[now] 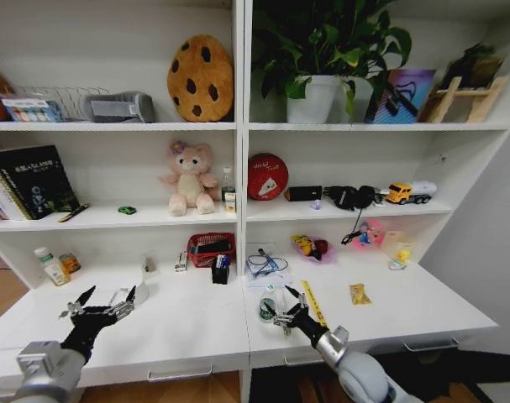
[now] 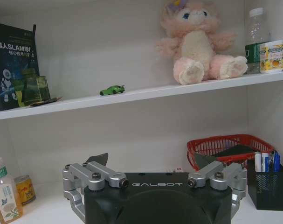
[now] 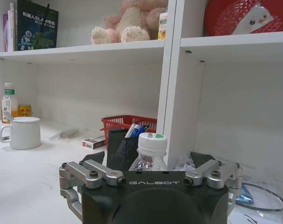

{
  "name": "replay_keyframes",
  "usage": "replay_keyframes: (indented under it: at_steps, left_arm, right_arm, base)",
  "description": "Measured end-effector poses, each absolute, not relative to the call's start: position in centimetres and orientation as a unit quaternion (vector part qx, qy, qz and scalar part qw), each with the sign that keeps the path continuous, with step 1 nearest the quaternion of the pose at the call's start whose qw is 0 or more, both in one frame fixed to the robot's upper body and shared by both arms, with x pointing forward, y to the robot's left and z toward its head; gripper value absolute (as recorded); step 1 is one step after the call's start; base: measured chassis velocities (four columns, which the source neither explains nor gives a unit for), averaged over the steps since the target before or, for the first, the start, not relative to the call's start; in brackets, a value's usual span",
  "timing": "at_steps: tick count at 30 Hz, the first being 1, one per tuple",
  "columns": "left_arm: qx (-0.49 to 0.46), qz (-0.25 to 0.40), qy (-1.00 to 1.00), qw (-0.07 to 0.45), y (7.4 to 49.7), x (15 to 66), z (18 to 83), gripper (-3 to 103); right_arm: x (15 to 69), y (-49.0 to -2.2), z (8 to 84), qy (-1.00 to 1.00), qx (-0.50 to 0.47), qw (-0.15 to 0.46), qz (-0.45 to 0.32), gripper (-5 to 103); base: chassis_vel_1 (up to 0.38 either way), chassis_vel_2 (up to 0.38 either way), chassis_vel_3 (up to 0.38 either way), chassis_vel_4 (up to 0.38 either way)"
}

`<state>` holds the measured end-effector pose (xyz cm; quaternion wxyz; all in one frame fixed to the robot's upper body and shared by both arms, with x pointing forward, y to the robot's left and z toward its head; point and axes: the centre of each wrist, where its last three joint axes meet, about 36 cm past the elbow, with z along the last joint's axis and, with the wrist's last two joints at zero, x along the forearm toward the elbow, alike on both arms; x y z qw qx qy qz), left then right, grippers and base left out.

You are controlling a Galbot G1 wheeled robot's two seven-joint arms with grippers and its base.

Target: Organize the objects on the table.

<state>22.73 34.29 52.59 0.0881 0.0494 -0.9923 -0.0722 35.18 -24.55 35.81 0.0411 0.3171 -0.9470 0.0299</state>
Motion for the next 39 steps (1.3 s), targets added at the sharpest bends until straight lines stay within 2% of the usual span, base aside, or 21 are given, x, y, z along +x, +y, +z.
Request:
replay_keyframes:
  at_steps: [4, 7, 8, 10, 11, 13, 14, 16, 18, 19, 22, 26, 31, 39]
  left_arm:
    - [0.049, -0.072, -0.992, 0.088, 34.3, 22.7, 52.6, 100]
    - [0.049, -0.072, -0.992, 0.088, 34.3, 22.7, 52.6, 100]
    - [0.049, -0.072, -0.992, 0.088, 34.3, 22.7, 52.6, 100]
    - [0.049, -0.072, -0.992, 0.088, 34.3, 22.7, 52.6, 100]
    - [0.049, -0.072, -0.992, 0.088, 34.3, 22.7, 52.6, 100]
    - [0.049, -0.072, -0.992, 0.088, 34.3, 22.7, 52.6, 100]
    - [0.049, -0.072, -0.992, 0.088, 34.3, 22.7, 52.6, 100]
    - [0.049, -0.072, -0.992, 0.088, 34.3, 22.7, 52.6, 100]
    - [0.049, -0.072, -0.992, 0.088, 34.3, 22.7, 52.6, 100]
    - [0.049, -0.072, -0.992, 0.088, 34.3, 22.7, 52.6, 100]
    - [0.049, -0.072, -0.992, 0.088, 34.3, 22.7, 52.6, 100]
    - [0.049, -0.072, -0.992, 0.088, 34.3, 22.7, 52.6, 100]
    - [0.049, -0.072, -0.992, 0.088, 34.3, 22.7, 52.6, 100]
    - [0.049, -0.072, -0.992, 0.088, 34.3, 22.7, 52.6, 100]
  right_arm:
    - [36.8, -23.4, 35.9, -0.947, 0.318, 0.042, 0.030, 99]
    - [37.2, -22.9, 35.7, -0.948, 0.313, 0.052, 0.028, 85]
    - [37.2, -22.9, 35.7, -0.948, 0.313, 0.052, 0.028, 85]
    - [37.1, -22.9, 35.6, -0.948, 0.312, 0.055, 0.027, 74]
    - [37.1, -22.9, 35.6, -0.948, 0.312, 0.055, 0.027, 74]
    - [36.8, -22.8, 35.4, -0.948, 0.313, 0.058, 0.025, 62]
    - [36.8, -22.8, 35.4, -0.948, 0.313, 0.058, 0.025, 62]
    - [36.6, -22.7, 35.3, -0.948, 0.313, 0.060, 0.023, 51]
    - [36.5, -22.6, 35.3, -0.948, 0.313, 0.059, 0.022, 51]
    - [36.3, -22.6, 35.4, -0.948, 0.312, 0.057, 0.019, 41]
    - [35.9, -22.5, 35.6, -0.949, 0.310, 0.055, 0.016, 31]
    - [35.2, -22.8, 35.5, -0.951, 0.305, 0.056, 0.011, 27]
    - [34.1, -23.2, 36.3, -0.949, 0.311, 0.048, -0.007, 27]
    - [28.4, -26.2, 42.5, -0.919, 0.392, -0.026, -0.042, 27]
  base:
    - [0.000, 0.000, 0.000, 0.000]
    - [0.000, 0.000, 0.000, 0.000]
    - [0.000, 0.000, 0.000, 0.000]
    - [0.000, 0.000, 0.000, 0.000]
    - [0.000, 0.000, 0.000, 0.000]
    - [0.000, 0.000, 0.000, 0.000]
    - [0.000, 0.000, 0.000, 0.000]
    - [0.000, 0.000, 0.000, 0.000]
    - [0.000, 0.000, 0.000, 0.000]
    - [0.000, 0.000, 0.000, 0.000]
    - [0.000, 0.000, 0.000, 0.000]
    - [0.000, 0.000, 0.000, 0.000]
    - [0.000, 0.000, 0.000, 0.000]
    - [0.000, 0.000, 0.000, 0.000]
